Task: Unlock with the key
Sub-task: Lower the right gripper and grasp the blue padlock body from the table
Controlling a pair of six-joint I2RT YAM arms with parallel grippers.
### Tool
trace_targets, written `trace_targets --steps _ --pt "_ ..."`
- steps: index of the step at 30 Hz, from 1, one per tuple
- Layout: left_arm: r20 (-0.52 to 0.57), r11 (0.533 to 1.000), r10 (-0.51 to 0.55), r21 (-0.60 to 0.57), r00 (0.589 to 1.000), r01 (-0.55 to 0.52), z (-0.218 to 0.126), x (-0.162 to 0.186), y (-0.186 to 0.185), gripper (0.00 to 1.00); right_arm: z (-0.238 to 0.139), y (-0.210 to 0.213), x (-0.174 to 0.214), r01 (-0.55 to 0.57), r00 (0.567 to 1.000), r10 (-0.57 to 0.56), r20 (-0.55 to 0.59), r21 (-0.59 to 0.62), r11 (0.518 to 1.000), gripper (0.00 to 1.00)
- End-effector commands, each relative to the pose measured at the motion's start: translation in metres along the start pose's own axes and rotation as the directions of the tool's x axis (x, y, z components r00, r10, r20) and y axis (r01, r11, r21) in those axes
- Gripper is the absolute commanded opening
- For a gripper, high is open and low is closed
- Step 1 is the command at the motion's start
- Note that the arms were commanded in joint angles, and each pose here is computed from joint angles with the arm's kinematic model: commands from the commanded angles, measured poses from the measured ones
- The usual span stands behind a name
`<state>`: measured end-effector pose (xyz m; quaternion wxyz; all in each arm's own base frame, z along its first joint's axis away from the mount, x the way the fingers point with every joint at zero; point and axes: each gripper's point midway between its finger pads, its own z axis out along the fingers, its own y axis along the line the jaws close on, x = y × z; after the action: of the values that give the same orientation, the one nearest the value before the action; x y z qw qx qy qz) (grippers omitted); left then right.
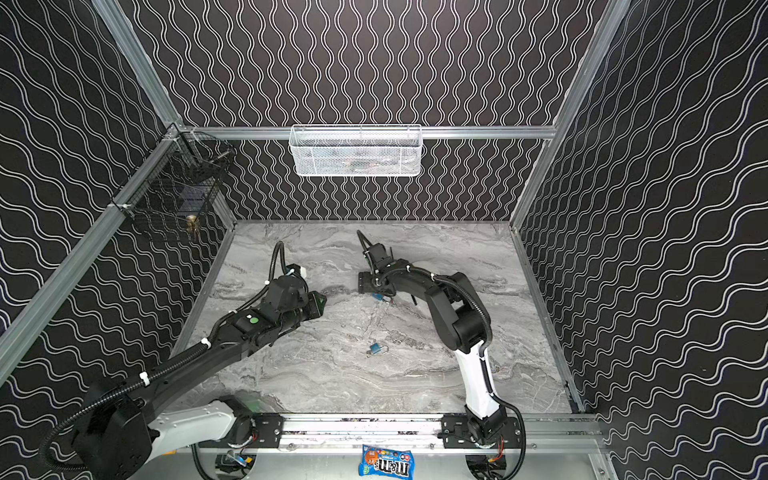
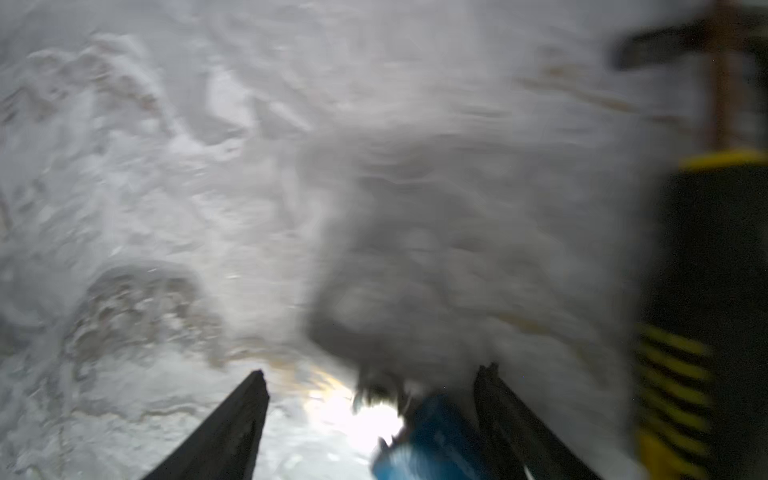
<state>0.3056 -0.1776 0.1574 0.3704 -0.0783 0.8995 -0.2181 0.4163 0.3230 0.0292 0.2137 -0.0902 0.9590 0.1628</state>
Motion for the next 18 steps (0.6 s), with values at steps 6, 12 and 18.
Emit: trace_targets --steps 6,12,18 --pt "-0.028 0.999 0.029 -0.027 0.999 -0.030 -0.009 0.000 0.007 0.37 -0.019 0.041 0.050 0.104 0.981 -0.124 -0.153 -0.132 0.986 0.79" --pt "-0.063 0.998 0.060 0.005 0.996 -0.060 0.001 0.001 -0.006 0.46 -0.093 0.044 0.020 0.037 0.998 -0.046 -0.029 -0.256 0.966 0.79" --pt "-0.159 0.990 0.138 0.005 0.978 -0.139 0.026 0.019 -0.035 0.49 -0.116 -0.009 0.027 -0.043 0.999 0.045 0.004 -0.222 0.974 0.79"
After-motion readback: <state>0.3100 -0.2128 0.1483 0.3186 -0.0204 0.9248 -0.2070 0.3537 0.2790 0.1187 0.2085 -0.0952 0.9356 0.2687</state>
